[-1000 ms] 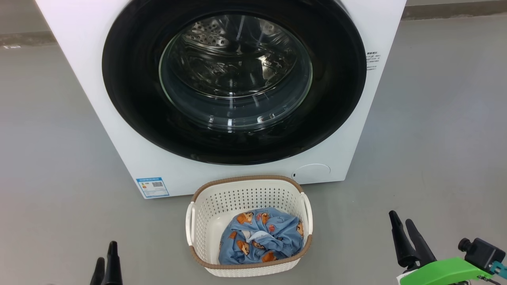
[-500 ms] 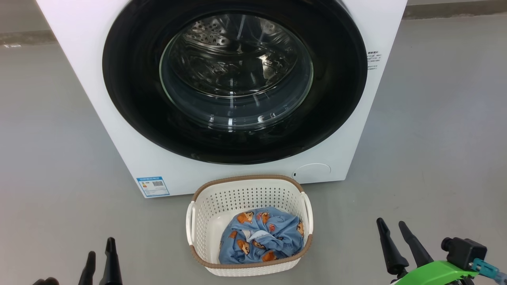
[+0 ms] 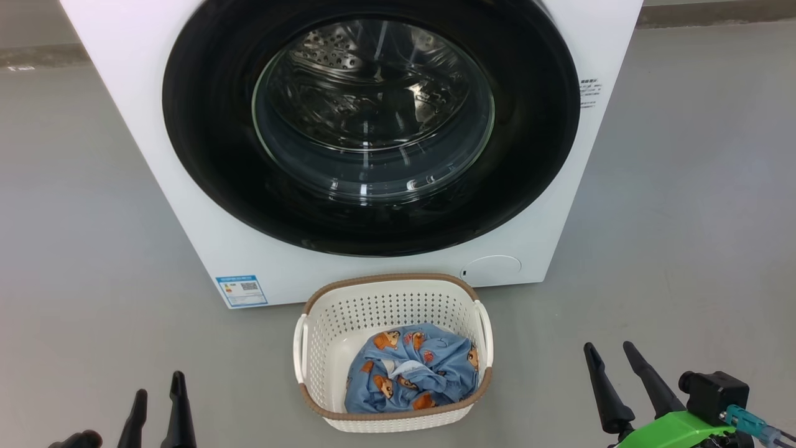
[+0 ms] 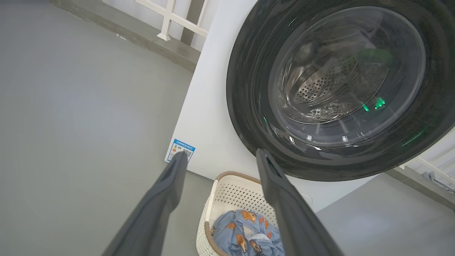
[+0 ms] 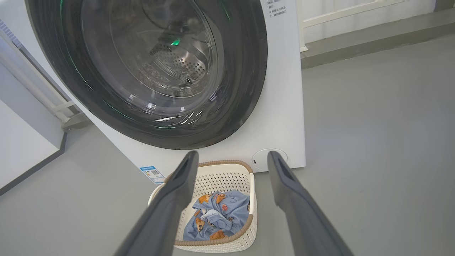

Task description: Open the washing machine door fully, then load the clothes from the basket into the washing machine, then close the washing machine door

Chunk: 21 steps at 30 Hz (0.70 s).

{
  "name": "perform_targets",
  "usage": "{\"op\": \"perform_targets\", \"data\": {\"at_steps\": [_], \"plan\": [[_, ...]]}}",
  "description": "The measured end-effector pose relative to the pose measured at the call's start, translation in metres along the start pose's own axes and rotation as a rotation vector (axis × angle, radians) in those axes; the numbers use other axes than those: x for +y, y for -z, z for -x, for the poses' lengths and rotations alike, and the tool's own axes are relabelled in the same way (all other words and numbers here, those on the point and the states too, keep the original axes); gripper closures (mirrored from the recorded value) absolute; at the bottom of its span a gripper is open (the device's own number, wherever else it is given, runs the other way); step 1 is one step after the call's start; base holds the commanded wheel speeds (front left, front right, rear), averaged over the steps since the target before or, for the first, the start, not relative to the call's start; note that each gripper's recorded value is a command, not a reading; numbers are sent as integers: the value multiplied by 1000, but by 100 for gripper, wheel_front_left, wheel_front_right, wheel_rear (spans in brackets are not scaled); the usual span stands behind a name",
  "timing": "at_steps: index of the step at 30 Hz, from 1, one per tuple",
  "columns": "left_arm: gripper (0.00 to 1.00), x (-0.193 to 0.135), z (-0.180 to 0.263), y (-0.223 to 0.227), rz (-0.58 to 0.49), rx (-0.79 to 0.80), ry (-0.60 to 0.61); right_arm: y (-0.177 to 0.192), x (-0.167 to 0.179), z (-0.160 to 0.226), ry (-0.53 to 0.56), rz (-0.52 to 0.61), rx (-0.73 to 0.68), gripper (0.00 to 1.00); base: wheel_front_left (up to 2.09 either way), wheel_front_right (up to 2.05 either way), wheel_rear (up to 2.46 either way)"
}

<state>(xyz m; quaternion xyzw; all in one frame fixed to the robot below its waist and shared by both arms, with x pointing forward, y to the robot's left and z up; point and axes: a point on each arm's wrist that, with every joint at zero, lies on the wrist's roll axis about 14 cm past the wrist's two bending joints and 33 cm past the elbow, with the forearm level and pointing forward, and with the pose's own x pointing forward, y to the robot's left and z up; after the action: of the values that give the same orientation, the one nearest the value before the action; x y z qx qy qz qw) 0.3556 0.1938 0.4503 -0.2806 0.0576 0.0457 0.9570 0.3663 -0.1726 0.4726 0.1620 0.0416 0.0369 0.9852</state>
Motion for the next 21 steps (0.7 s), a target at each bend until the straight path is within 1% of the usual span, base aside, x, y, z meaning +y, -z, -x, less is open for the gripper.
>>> {"op": "perform_targets", "data": {"at_steps": [12,21], "plan": [[0,-2,1,-4,-134,-22,24,-6,6,-1,-30,132,-30,0,0,0,0],[0,-4,2,-7,-266,-39,46,-10,11,-1,-60,262,-49,0,0,0,0]]}}
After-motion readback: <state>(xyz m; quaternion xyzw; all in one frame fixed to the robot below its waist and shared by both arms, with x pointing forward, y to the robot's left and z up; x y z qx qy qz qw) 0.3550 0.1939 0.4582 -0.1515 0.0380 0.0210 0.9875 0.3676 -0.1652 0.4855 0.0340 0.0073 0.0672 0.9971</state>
